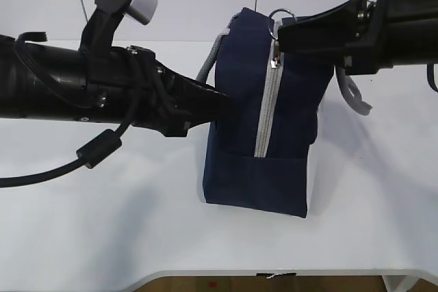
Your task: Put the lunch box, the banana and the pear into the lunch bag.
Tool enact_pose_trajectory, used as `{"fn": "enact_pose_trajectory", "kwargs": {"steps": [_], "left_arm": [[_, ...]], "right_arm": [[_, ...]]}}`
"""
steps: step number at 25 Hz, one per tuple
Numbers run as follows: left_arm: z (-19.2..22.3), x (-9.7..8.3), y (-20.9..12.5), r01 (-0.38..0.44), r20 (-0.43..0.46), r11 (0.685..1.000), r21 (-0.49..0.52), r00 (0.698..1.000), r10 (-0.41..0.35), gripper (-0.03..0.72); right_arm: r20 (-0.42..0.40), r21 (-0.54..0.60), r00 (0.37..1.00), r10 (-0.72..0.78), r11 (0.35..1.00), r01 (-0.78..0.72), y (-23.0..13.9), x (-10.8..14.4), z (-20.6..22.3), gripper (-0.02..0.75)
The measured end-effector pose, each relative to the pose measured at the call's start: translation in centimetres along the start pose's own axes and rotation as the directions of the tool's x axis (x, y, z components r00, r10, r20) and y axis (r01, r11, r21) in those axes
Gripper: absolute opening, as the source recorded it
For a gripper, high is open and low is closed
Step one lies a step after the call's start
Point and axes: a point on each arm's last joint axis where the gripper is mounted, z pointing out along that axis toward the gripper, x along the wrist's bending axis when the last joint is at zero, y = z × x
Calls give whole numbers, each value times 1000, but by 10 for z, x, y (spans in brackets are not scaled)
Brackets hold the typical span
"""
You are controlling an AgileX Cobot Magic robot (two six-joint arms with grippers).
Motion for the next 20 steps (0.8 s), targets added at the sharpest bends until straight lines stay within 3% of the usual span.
{"fn": "enact_pose_trajectory", "kwargs": {"steps": [8, 20], "left_arm": [[-6, 16, 1, -14, -26, 1000, -17, 1000, 13, 312], [8, 23, -14, 33, 115, 999, 3, 993, -33, 314]], "right_arm": [[-12, -1, 1000, 0, 1000, 0, 0, 1, 0, 6], [-20, 1, 1000, -3, 1000, 3, 0, 2, 0, 6]]}}
